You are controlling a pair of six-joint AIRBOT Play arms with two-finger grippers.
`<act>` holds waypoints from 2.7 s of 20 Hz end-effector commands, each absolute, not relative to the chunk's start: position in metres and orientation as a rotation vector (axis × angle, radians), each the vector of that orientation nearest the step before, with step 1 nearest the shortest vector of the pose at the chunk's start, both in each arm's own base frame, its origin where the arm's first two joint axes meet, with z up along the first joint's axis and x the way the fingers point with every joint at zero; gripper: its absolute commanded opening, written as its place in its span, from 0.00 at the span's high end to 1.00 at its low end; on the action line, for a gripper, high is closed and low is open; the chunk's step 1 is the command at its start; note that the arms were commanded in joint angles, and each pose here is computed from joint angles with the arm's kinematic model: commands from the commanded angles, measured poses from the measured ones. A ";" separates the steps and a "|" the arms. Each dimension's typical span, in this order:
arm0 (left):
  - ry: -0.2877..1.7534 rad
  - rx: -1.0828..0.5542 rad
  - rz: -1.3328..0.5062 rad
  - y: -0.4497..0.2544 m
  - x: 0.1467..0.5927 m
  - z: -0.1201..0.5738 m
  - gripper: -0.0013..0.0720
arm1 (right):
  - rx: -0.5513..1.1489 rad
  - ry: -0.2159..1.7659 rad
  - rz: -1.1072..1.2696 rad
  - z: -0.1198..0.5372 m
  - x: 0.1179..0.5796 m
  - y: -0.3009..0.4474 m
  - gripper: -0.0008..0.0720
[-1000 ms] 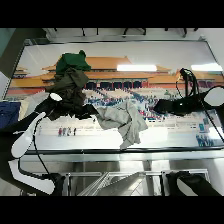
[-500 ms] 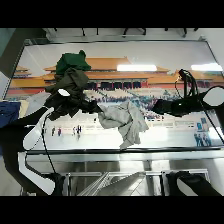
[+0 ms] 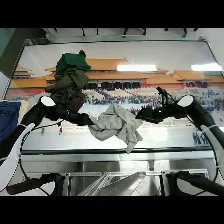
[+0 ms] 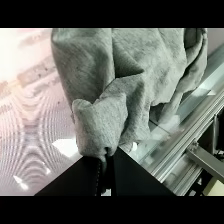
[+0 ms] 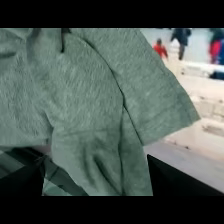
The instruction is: Fold the shirts.
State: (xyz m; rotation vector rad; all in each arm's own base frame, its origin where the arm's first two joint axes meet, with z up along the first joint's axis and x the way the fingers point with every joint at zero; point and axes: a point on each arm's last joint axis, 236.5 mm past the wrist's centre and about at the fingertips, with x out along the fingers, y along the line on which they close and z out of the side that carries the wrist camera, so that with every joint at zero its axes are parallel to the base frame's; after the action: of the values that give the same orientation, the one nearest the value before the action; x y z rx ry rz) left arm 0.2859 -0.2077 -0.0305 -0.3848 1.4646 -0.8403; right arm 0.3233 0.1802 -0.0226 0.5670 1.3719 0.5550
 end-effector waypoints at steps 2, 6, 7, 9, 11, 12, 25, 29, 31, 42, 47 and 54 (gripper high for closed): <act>1.451 -0.387 -0.822 -0.207 0.257 -0.027 0.96 | 0.681 1.394 0.662 -0.054 0.327 0.233 0.03; 1.425 -0.392 -0.804 -0.205 0.258 -0.023 0.96 | 0.667 1.428 0.734 -0.060 0.309 0.269 0.22; 1.419 -0.393 -0.800 -0.205 0.260 -0.023 0.96 | 0.663 1.441 0.743 -0.059 0.305 0.274 0.33; 1.401 -0.392 -0.784 -0.204 0.265 -0.024 0.96 | 0.674 1.454 0.742 -0.057 0.302 0.274 0.96; 1.391 -0.396 -0.775 -0.203 0.269 -0.024 0.96 | 0.687 1.423 0.738 -0.045 0.309 0.265 0.96; 1.396 -0.402 -0.775 -0.199 0.268 -0.022 0.96 | 0.688 1.395 0.715 -0.034 0.315 0.254 0.96; 0.867 -0.312 -0.635 -0.130 0.242 0.182 0.96 | 0.342 0.802 0.490 0.256 0.230 0.132 0.96; 0.691 -0.263 -0.623 -0.136 0.202 0.266 0.96 | 0.230 0.736 0.425 0.310 0.200 0.109 0.96; 0.601 -0.215 -0.616 -0.136 0.194 0.307 0.96 | 0.244 0.696 0.437 0.335 0.198 0.112 0.96; 1.149 -0.189 -0.821 -0.179 0.300 0.118 0.96 | 0.257 1.132 0.351 0.130 0.343 0.108 0.96; 1.304 0.033 -0.846 -0.241 0.293 -0.002 0.96 | 0.267 1.204 0.302 0.024 0.423 0.099 0.96; 1.285 0.096 -0.908 -0.285 0.310 -0.004 0.96 | 0.297 1.068 0.237 0.028 0.478 0.070 0.96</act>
State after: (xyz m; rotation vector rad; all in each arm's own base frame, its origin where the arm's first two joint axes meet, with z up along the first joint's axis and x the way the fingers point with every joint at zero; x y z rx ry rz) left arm 0.2996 -0.2720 -0.0046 0.0739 1.3124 -0.9016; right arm 0.4540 0.0837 0.0212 0.3021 1.1435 0.2568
